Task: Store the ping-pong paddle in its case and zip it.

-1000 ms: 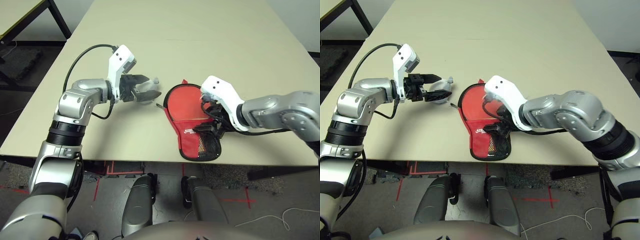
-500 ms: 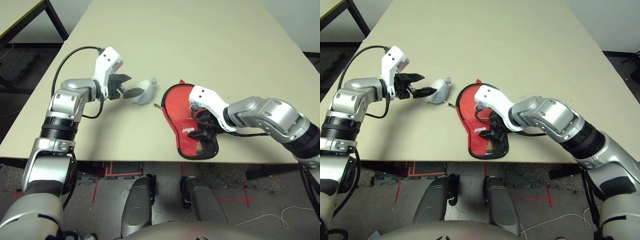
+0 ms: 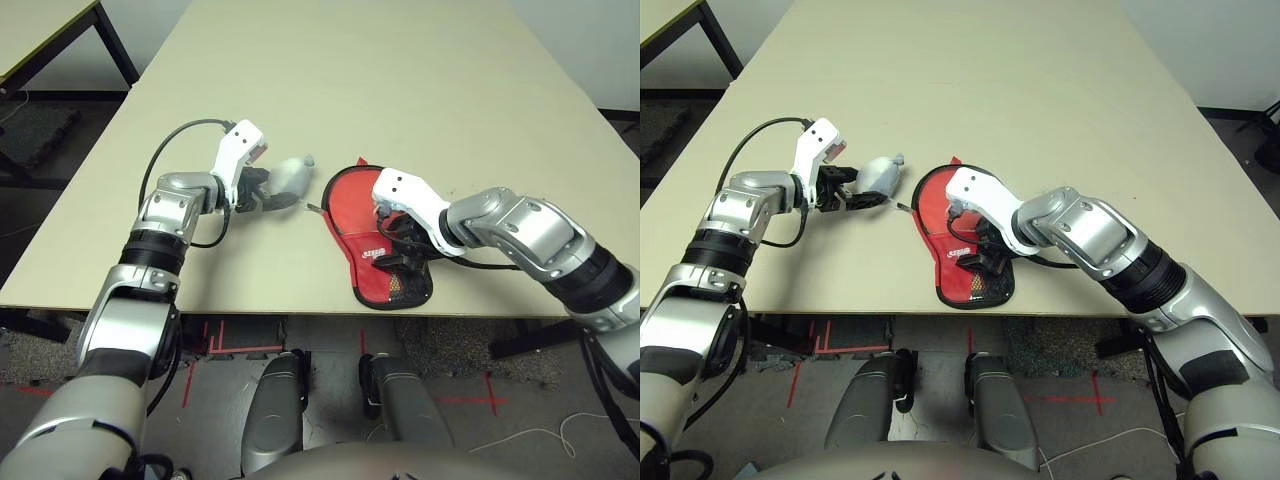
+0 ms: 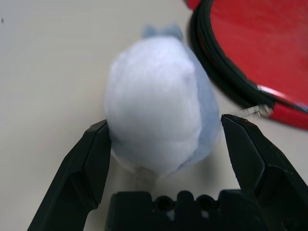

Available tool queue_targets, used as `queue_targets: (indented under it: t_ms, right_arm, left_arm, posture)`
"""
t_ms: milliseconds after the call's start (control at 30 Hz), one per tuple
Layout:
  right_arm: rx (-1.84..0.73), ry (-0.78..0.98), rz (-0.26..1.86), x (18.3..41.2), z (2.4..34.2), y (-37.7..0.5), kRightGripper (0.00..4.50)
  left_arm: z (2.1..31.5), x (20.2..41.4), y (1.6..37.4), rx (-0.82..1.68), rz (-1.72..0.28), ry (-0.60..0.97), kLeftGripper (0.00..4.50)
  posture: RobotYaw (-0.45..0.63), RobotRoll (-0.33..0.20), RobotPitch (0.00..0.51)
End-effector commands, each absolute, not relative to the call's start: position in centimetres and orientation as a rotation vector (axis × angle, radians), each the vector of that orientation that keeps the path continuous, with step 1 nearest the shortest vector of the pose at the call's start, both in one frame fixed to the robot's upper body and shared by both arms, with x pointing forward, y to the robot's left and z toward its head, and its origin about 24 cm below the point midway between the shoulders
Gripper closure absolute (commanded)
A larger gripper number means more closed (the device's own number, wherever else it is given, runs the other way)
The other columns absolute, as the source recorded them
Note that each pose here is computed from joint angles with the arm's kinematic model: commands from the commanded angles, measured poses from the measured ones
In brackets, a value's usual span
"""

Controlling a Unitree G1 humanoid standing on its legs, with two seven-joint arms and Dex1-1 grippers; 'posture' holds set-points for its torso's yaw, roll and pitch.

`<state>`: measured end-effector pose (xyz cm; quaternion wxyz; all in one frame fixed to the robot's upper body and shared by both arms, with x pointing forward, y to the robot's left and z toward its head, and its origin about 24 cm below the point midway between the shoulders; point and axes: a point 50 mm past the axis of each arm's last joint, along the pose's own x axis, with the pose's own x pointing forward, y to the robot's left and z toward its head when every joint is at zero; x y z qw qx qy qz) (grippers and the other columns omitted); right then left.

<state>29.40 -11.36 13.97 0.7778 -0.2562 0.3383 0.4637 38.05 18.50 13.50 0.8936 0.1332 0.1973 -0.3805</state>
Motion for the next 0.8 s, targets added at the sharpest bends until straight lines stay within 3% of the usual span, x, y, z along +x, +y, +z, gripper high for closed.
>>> queue_targets:
  t_ms: [33,67,167,400,500,800]
  right_arm:
    - [-0.545,0.783,0.976,29.5,12.9,-11.8,0.03]
    - [-0.544,0.782,0.975,29.5,12.9,-11.8,0.03]
    - [-0.545,0.781,0.975,29.6,13.0,-11.8,0.00]
    - [-0.543,0.781,0.977,29.8,13.1,-11.7,0.00]
    - [-0.543,0.785,0.986,29.7,13.0,-11.6,0.00]
    - [-0.535,0.801,1.028,29.1,12.4,-10.5,0.00]
  left_arm:
    - [13.1,38.8,18.7,0.296,-0.723,0.420,0.00]
    - [13.0,39.0,18.5,0.297,-0.712,0.419,0.00]
    - [13.2,39.6,18.0,0.312,-0.679,0.395,0.64]
    - [14.4,40.9,15.8,0.357,-0.635,0.327,3.16]
    - [15.3,41.5,14.2,0.380,-0.612,0.283,3.93]
    - [17.8,42.4,8.7,0.468,-0.505,0.126,4.01]
  posture:
    - [0.07,0.000,0.141]
    - [0.07,0.000,0.142]
    - [0.07,0.000,0.142]
    - [0.08,0.000,0.160]
    - [0.08,0.000,0.163]
    - [0.04,0.000,0.212]
